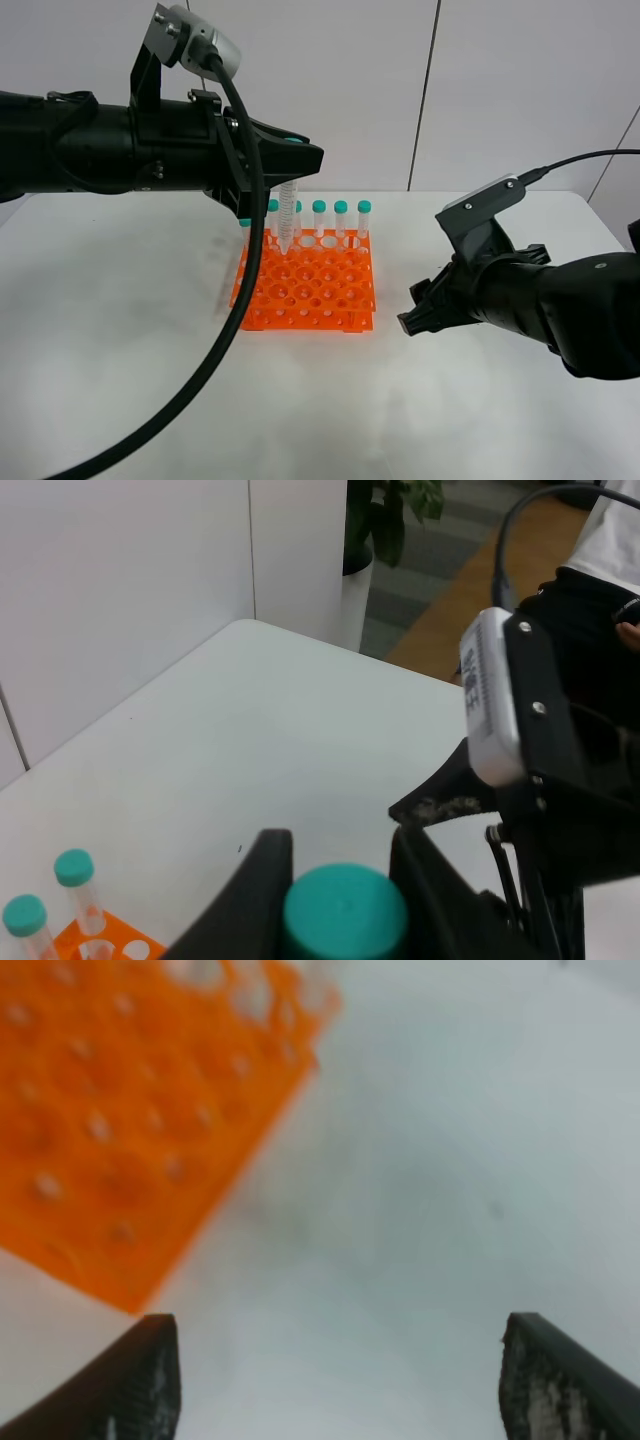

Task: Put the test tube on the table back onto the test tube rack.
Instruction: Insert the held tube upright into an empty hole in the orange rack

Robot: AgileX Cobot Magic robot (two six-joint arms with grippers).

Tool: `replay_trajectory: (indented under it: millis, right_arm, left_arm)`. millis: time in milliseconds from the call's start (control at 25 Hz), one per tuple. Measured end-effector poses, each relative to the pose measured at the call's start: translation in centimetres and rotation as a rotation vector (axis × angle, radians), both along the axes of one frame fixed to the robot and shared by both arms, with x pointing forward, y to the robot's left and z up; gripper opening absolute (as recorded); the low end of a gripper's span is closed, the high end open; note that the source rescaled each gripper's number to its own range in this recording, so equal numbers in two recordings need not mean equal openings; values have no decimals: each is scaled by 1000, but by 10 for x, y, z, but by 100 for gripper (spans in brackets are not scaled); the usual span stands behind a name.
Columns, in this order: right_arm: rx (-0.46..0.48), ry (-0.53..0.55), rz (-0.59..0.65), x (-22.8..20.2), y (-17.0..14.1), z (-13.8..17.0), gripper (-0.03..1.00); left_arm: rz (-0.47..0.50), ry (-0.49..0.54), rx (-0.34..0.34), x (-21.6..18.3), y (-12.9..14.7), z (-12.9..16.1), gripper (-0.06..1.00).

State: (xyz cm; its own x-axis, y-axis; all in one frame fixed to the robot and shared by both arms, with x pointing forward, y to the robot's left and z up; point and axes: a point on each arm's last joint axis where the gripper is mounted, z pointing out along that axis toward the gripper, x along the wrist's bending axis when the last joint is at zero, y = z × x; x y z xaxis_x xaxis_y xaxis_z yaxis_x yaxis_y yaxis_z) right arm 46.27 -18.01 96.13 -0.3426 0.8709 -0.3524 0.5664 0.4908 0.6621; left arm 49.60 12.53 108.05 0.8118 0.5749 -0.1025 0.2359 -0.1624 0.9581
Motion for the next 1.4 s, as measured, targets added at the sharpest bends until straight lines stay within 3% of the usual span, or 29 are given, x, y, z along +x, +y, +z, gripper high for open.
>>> replay_trajectory:
  millis: [320,560,640,960,1160,1400]
  right_arm:
    - [-238,4,-47,2,-21,1,78]
    - [-267,0,-69,2,-24,2,70]
    - [-203,14,-61,4,-24,0,69]
    - [284,115,-116,19,-34,-5,68]
    - [478,131,-217,29,-62,-4,68]
    - [692,219,-154,28,-67,0,67]
  left_arm:
    - [2,0,1,0,0,0,0]
    - [3,0,1,0,0,0,0]
    - [3,0,1,0,0,0,0]
    - [3,1,2,0,0,0,0]
    - [3,1,2,0,0,0,0]
    - [3,1,2,0,0,0,0]
